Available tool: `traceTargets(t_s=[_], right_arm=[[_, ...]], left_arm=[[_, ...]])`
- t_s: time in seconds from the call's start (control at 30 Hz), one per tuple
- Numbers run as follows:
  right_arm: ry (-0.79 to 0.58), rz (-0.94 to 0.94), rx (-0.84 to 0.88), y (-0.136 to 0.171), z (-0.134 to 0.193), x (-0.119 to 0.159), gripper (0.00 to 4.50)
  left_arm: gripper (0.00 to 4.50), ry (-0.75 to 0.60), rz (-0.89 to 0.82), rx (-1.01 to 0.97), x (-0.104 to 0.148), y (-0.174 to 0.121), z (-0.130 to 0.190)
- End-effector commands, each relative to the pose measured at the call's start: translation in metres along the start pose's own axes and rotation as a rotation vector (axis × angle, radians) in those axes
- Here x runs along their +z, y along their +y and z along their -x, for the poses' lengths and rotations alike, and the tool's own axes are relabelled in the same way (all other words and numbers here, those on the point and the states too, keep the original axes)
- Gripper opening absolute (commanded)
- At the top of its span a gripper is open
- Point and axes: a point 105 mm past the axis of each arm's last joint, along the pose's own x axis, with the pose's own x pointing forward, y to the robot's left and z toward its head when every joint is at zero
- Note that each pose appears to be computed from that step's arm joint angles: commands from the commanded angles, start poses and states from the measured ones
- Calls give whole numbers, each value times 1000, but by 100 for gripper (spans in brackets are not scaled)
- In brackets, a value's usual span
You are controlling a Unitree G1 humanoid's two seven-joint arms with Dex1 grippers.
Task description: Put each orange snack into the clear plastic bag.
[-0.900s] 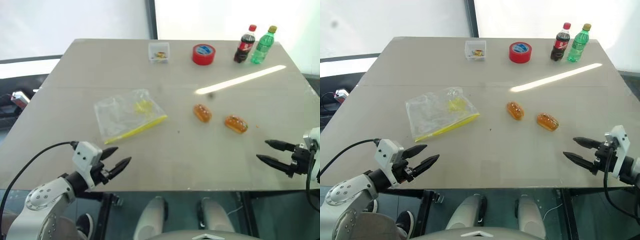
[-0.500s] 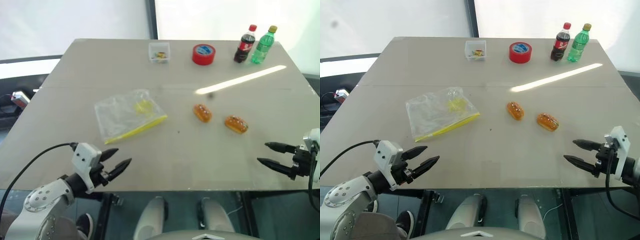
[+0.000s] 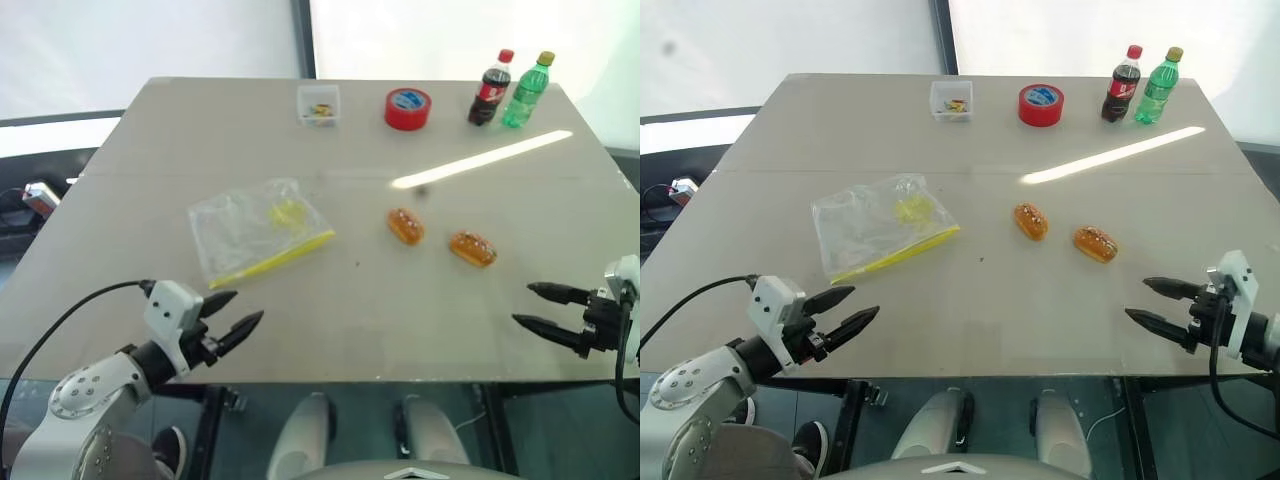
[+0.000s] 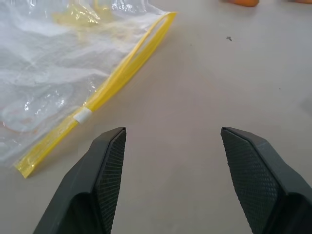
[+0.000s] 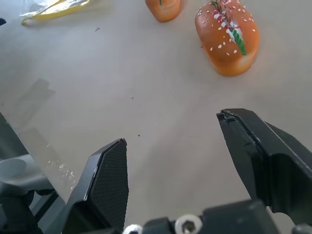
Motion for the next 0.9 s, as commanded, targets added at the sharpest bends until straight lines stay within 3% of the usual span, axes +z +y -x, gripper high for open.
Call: traceTargets(t_s=[0.03, 0.2, 0.4, 0.63, 0.8, 0.9], right_arm=[[-80, 75, 36, 9, -8, 22, 342], [-203, 174, 92, 28, -21, 51, 342], [-291, 246, 124, 40, -38, 82, 342], [-293, 277, 122, 36, -45, 86, 342], [-339, 277, 128, 38, -52, 98, 342], [-350, 283, 119, 35, -53, 102, 342]], left_arm=[[327, -16, -17, 9, 5, 4, -2], [327, -94, 80, 42, 22, 18, 3], [327, -132, 304, 288, 32, 86, 16], [327, -44, 381, 396, 17, 118, 25], [327, -13, 433, 329, 0, 112, -15], [327, -88, 469, 208, 12, 89, -52]])
